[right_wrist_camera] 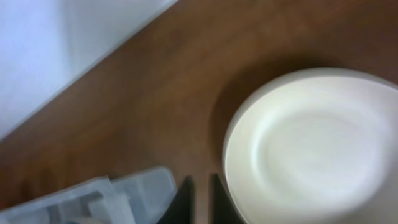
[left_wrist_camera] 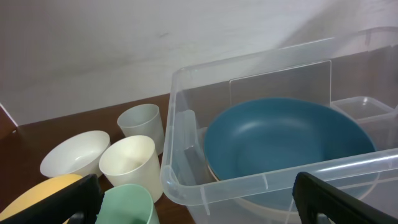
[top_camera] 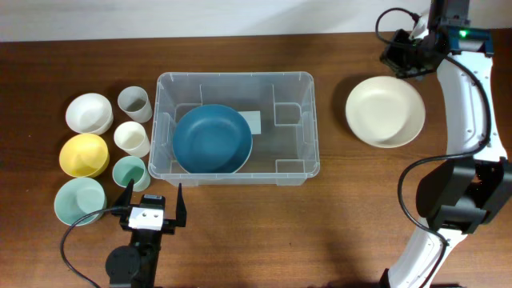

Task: Pack container
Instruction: 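Grasp the cream plate rim with the right gripper and lift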

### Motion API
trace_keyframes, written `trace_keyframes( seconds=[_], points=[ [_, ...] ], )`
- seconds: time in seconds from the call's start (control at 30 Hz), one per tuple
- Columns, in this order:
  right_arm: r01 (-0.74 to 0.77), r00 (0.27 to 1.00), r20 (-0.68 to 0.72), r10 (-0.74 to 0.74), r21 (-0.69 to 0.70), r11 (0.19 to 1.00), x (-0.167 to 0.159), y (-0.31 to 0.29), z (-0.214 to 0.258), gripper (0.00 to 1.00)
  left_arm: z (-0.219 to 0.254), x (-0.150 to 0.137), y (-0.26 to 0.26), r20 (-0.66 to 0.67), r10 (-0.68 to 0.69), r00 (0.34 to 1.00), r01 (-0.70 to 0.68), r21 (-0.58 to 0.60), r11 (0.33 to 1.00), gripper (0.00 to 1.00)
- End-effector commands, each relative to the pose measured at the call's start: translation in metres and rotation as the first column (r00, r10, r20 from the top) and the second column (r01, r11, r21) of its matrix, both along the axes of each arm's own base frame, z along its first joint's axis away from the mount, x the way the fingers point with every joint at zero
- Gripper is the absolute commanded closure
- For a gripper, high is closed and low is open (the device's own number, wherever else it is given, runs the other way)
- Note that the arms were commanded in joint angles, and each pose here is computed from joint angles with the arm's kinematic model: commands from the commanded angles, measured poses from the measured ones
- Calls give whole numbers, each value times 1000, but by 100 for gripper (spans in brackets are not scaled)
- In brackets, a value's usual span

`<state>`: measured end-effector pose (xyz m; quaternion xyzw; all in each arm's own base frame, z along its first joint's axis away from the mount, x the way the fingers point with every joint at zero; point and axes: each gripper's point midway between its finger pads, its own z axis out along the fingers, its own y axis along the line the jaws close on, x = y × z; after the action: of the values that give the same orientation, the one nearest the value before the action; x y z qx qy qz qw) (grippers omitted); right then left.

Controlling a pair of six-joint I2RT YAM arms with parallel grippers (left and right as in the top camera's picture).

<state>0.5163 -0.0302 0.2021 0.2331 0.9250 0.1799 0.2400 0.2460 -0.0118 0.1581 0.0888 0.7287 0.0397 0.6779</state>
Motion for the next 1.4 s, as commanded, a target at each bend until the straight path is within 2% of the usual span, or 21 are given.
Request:
trace_keyframes(
  seconds=[0.0, 0.07, 0.27, 0.5, 0.77, 1.13, 1.2, 1.3, 1.37],
  points=[
    [74, 994, -69, -84, -136, 988, -20, -33, 1, 68, -1, 0, 0, 0, -3, 1000, 3, 12, 1000, 0],
    [167, 965, -166, -204, -212, 963, -44, -60, -12, 39, -1, 0, 0, 0, -3, 1000, 3, 12, 1000, 0],
    [237, 904, -298, -308, -251, 939, -85, -100, -27, 13, -1, 0, 0, 0, -3, 1000, 3, 12, 1000, 0],
    [270, 822, -461, -334, -201, 942, -121, -103, -88, 10, -1, 0, 0, 0, -3, 1000, 3, 12, 1000, 0],
    [302, 819, -488, -301, -79, 950, -123, -80, -143, 10, -1, 0, 0, 0, -4, 1000, 4, 12, 1000, 0],
    [310, 825, -475, -305, -70, 948, -125, -77, -173, 10, -1, 0, 0, 0, -3, 1000, 3, 12, 1000, 0],
    [311, 830, -466, -307, -70, 948, -123, -78, -173, 14, -1, 0, 0, 0, -3, 1000, 3, 12, 1000, 0],
    [313, 841, -443, -311, -70, 947, -117, -80, -174, 32, -1, 0, 0, 0, -4, 1000, 4, 12, 1000, 0],
    [313, 847, -434, -308, -63, 948, -113, -80, -176, 36, -1, 0, 0, 0, -3, 1000, 3, 12, 1000, 1]
  ],
)
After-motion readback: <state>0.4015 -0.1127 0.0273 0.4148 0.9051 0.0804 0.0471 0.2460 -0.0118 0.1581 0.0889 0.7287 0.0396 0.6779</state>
